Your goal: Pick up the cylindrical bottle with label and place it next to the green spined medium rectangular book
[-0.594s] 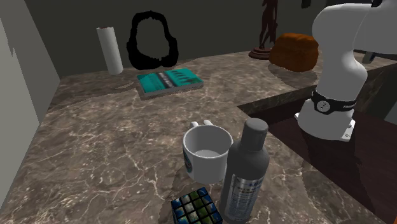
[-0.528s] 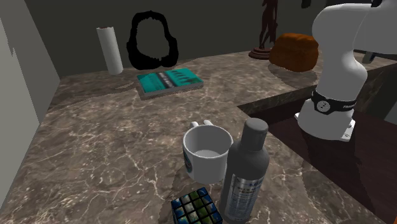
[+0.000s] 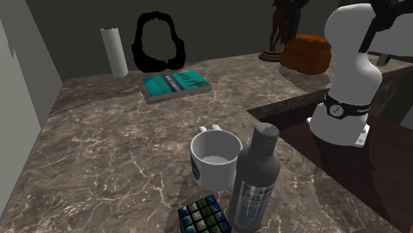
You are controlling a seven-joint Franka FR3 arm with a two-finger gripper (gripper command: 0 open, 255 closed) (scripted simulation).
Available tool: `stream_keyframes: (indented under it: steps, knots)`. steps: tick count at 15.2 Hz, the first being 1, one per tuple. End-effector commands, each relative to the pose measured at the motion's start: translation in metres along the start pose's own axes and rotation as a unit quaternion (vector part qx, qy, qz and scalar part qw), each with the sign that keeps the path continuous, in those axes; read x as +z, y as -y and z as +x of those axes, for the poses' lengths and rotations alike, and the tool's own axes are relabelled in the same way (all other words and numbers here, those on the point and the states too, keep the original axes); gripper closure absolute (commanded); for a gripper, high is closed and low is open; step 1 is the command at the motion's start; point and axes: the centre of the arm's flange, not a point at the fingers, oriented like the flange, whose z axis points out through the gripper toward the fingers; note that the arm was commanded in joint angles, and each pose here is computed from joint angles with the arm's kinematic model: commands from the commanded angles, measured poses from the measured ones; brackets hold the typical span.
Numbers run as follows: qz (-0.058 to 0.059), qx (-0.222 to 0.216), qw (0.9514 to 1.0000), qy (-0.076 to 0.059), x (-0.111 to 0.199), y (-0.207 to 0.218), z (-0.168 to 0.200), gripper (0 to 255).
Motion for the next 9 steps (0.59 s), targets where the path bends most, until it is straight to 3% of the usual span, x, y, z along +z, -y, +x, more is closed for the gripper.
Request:
stream_keyframes:
  steps: [1,9]
  knots:
    - [-0.01,-0.011,0.9999,-0.008,0.007,0.004,0.026,0]
    - [-0.048,-0.053,0.9968,-0.037,0.043,0.018,0.116,0]
